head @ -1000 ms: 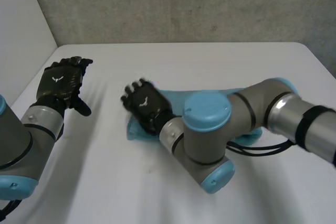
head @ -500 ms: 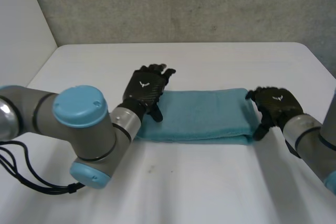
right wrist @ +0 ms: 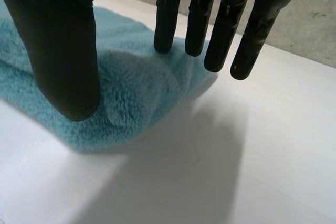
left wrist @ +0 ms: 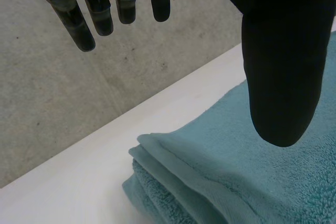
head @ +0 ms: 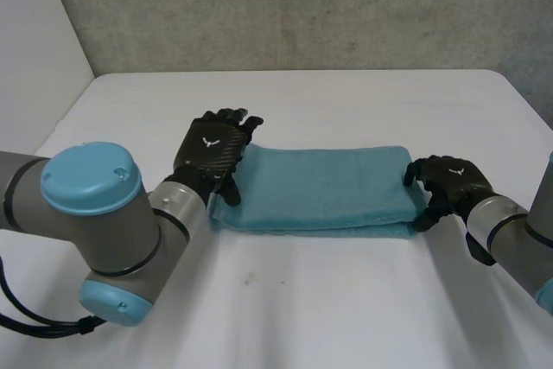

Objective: Fold the laundry

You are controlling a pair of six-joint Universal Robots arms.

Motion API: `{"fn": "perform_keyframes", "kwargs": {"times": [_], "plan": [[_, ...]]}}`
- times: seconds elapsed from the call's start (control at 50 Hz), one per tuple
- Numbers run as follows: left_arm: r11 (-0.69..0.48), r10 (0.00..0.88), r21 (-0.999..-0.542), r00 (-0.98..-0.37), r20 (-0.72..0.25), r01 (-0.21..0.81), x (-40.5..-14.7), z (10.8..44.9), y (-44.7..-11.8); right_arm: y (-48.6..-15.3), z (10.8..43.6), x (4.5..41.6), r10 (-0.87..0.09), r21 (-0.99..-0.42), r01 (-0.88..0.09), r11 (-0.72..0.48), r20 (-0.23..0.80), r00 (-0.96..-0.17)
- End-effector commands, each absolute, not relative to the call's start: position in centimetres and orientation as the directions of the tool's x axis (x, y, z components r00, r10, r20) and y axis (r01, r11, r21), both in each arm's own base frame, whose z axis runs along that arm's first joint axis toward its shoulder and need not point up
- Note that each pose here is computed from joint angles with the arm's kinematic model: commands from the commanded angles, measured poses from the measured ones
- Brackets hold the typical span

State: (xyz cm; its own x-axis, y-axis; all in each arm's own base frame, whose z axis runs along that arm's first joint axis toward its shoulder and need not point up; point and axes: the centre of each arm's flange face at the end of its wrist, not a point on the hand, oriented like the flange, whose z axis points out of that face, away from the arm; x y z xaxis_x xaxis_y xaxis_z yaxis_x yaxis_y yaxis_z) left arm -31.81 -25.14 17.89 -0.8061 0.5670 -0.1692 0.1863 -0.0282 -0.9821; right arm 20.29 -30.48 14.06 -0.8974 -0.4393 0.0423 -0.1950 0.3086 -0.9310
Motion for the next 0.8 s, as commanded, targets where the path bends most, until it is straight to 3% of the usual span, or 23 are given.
{"fn": "perform_keyframes", "kwargs": {"times": [0.02, 0.18, 0.32, 0.4, 0.44, 0.46, 0.5, 0.56, 0.6, 0.62, 0.66, 0.72, 0.76, 0.8], "plan": [[-0.029, 0.565, -0.983, -0.808, -0.166, 0.182, -31.6, 18.2, -24.9, -30.7, 14.1, 20.1, -0.417, -0.934, -0.14, 0.329, -0.011, -0.909], [-0.02, 0.561, -0.983, -0.811, -0.165, 0.185, -31.2, 18.1, -24.7, -31.3, 11.9, 20.2, -0.404, -0.917, -0.143, 0.371, -0.021, -0.914], [-0.017, 0.529, -0.983, -0.832, -0.165, 0.184, -29.7, 18.8, -24.9, -33.8, 15.0, 20.5, -0.346, -0.952, -0.167, 0.256, 0.071, -0.935], [-0.02, 0.503, -0.984, -0.849, -0.164, 0.178, -28.7, 19.4, -25.3, -33.4, 18.5, 23.9, -0.411, -0.977, -0.162, 0.136, 0.093, -0.907], [-0.035, 0.476, -0.985, -0.863, -0.166, 0.17, -27.8, 20.4, -25.6, -31.7, 22.2, 28.9, -0.515, -0.99, -0.141, 0.019, 0.111, -0.85], [-0.035, 0.476, -0.985, -0.863, -0.166, 0.17, -27.8, 20.4, -25.6, -31.7, 22.2, 28.9, -0.516, -0.99, -0.141, 0.018, 0.111, -0.849], [-0.046, 0.459, -0.985, -0.872, -0.167, 0.164, -27.2, 21.0, -25.7, -29.4, 24.4, 33.4, -0.611, -0.992, -0.112, -0.051, 0.12, -0.783], [-0.067, 0.419, -0.986, -0.893, -0.165, 0.15, -25.9, 22.2, -26.2, -28.4, 23.9, 35.7, -0.657, -0.992, -0.11, -0.061, 0.123, -0.744], [-0.08, 0.383, -0.987, -0.909, -0.162, 0.142, -24.7, 23.0, -26.6, -25.2, 23.0, 40.5, -0.75, -0.992, -0.095, -0.084, 0.126, -0.649], [-0.08, 0.383, -0.987, -0.909, -0.162, 0.142, -24.7, 23.0, -26.6, -25.2, 23.0, 40.5, -0.751, -0.992, -0.095, -0.084, 0.126, -0.649], [-0.085, 0.372, -0.987, -0.914, -0.158, 0.136, -24.4, 23.3, -26.7, -21.9, 21.2, 43.9, -0.818, -0.991, -0.102, -0.082, 0.125, -0.561], [-0.084, 0.363, -0.988, -0.92, -0.149, 0.127, -24.0, 23.5, -26.9, -20.6, 19.4, 45.0, -0.842, -0.989, -0.13, -0.066, 0.125, -0.525], [-0.08, 0.359, -0.99, -0.923, -0.14, 0.119, -23.9, 23.5, -27.0, -19.0, 16.1, 46.0, -0.862, -0.977, -0.206, -0.049, 0.146, -0.486], [-0.079, 0.361, -0.99, -0.922, -0.137, 0.116, -24.0, 23.5, -27.0, -19.1, 15.4, 46.0, -0.858, -0.968, -0.243, -0.056, 0.172, -0.485]]}}
